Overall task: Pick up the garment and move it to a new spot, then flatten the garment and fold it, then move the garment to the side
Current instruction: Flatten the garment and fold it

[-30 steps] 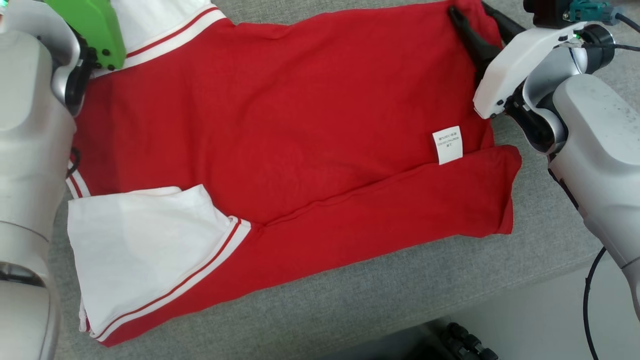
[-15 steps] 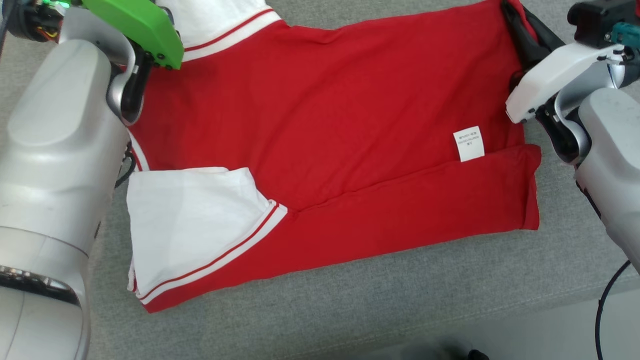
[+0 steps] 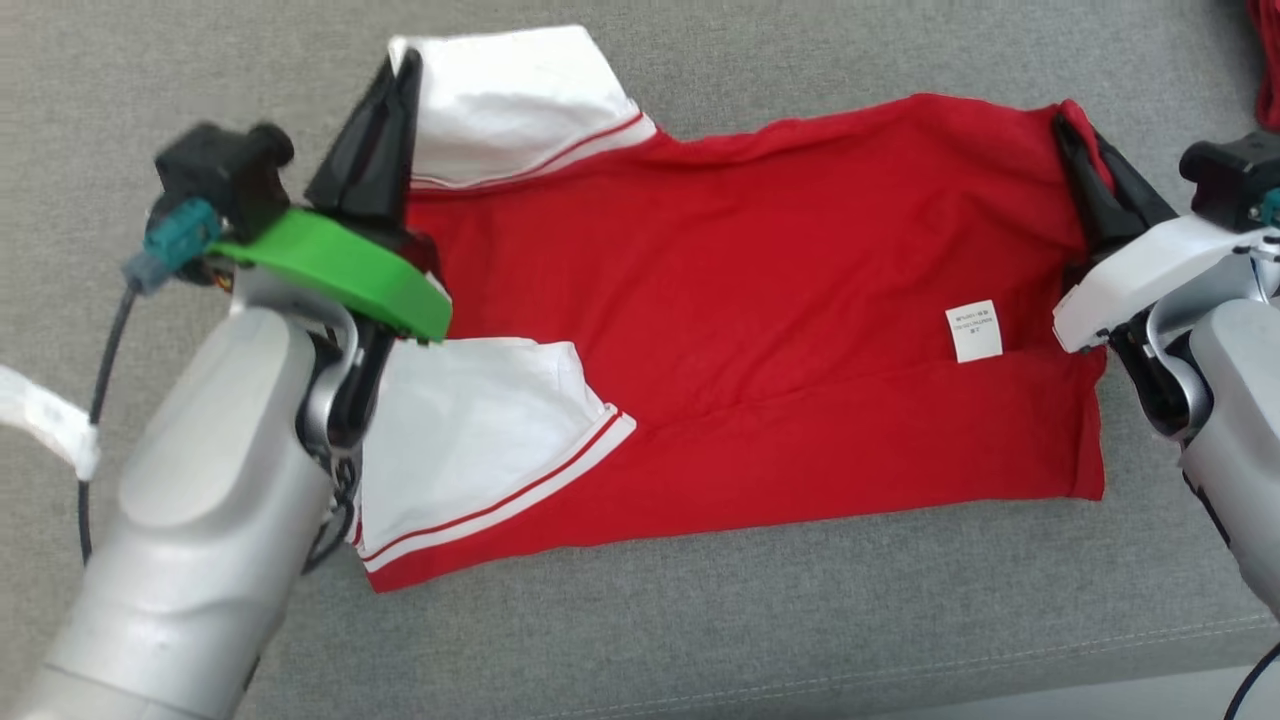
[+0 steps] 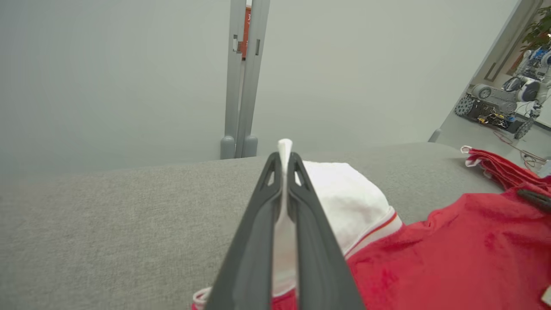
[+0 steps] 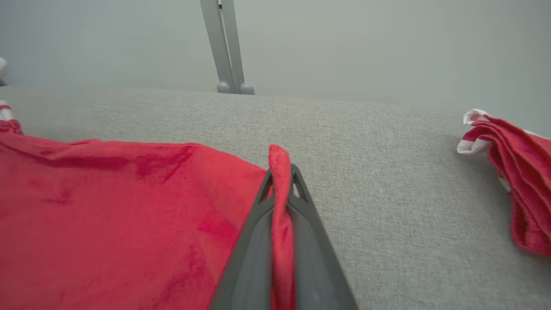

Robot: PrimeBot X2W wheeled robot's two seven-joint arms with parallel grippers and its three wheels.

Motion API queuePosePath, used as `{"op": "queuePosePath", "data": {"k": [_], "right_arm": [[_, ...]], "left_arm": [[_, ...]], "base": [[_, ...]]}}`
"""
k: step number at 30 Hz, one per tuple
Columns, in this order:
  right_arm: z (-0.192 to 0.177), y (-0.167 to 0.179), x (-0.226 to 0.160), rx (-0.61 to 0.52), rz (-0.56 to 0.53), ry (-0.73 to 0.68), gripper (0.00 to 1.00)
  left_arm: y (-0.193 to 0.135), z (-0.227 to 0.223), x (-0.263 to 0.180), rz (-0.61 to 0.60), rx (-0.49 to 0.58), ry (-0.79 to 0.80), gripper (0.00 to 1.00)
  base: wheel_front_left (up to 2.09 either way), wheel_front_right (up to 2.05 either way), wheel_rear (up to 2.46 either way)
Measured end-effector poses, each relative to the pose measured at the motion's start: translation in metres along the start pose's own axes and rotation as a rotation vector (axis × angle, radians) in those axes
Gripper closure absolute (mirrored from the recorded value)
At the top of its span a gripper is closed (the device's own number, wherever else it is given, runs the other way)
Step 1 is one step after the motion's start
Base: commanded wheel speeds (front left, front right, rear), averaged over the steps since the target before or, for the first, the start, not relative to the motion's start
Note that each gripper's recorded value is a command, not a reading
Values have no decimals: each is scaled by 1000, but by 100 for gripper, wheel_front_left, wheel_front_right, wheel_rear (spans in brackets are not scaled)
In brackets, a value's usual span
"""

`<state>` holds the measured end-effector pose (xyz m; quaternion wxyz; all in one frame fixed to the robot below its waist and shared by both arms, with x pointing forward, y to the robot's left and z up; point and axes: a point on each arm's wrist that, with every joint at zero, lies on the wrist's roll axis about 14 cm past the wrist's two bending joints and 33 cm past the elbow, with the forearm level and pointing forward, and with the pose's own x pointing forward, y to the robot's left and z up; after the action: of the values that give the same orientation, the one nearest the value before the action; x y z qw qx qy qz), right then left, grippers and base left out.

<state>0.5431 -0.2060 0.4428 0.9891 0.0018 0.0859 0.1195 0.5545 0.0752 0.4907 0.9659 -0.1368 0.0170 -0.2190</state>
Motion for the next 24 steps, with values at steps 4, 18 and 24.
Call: {"op": "queuePosePath", "data": {"k": [4,18,24], "right_arm": [[0,3,-12,-1,-3,-14,100],[-10,12,-54,54,-38,-48,100],[-22,17,-77,97,-56,-29,2]], "left_arm": [[-4,-4,-29,34,-19,-13,100],[-7,-33,-114,185,-128,24,100],[-14,-55,-138,228,-164,75,39]], "base": [[0,0,0],[0,0,0],[0,0,0]]}}
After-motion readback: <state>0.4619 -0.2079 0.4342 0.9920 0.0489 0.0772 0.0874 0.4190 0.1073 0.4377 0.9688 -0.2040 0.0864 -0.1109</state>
